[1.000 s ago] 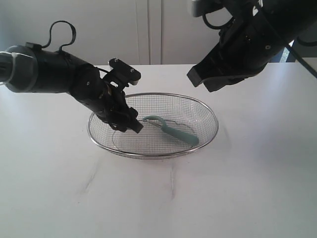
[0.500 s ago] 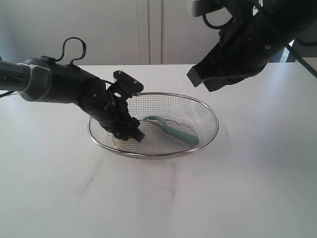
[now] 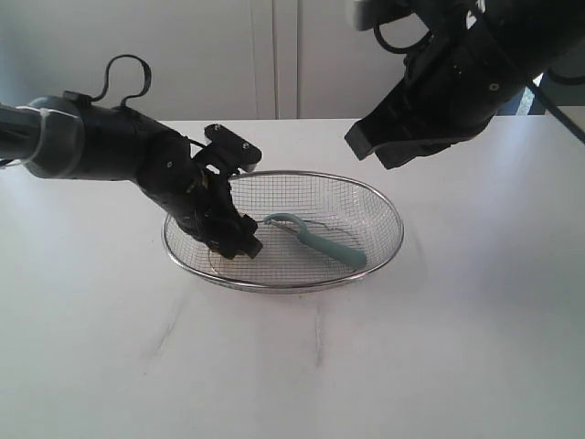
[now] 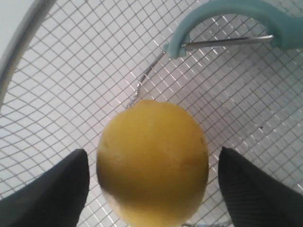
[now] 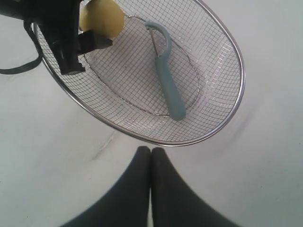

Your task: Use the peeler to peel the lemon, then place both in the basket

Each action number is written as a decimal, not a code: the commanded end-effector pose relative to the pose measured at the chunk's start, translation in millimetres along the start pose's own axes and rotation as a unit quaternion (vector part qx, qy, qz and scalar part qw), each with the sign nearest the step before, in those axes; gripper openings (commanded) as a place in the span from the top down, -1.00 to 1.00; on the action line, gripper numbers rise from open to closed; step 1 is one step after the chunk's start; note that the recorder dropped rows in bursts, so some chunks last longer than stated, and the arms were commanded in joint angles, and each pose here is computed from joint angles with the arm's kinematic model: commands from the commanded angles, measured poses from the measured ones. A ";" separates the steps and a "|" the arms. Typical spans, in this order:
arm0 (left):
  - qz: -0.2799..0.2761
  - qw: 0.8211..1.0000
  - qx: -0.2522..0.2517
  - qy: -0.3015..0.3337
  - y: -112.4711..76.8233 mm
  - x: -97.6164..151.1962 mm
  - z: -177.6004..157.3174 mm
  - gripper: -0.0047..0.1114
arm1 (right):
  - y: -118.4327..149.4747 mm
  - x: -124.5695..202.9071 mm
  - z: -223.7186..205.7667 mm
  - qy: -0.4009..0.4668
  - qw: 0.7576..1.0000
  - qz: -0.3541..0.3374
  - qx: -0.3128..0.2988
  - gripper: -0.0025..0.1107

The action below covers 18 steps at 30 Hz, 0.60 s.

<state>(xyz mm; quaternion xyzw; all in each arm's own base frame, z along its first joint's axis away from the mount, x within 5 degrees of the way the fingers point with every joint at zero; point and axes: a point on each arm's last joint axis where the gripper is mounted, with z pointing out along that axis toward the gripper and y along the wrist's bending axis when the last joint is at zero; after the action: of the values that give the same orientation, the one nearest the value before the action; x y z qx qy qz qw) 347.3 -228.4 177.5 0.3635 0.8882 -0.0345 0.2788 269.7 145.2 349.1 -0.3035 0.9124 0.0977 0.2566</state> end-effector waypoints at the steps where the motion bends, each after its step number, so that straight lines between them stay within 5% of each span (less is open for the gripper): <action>1: -0.007 1.000 -0.002 0.000 2.8 -5.2 -25.9 -0.42 | 0.2 0.8 -1.8 -0.004 1.000 0.002 0.002 0.96; 8: -0.010 1.000 -0.007 0.006 6.5 -8.1 -74.0 -0.24 | 0.2 0.8 -1.8 -0.004 1.000 0.002 0.002 0.96; 18: -0.016 0.998 -0.006 0.062 8.1 6.7 -139.9 0.70 | 0.2 0.8 -1.8 -0.004 1.000 0.002 0.002 0.96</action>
<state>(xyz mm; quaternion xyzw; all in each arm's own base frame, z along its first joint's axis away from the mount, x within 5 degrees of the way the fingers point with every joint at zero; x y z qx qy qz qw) 294.2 -189.3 282.4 0.3538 0.9027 -0.0145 0.2444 269.7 145.2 349.1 -0.3035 0.9124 0.0977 0.2566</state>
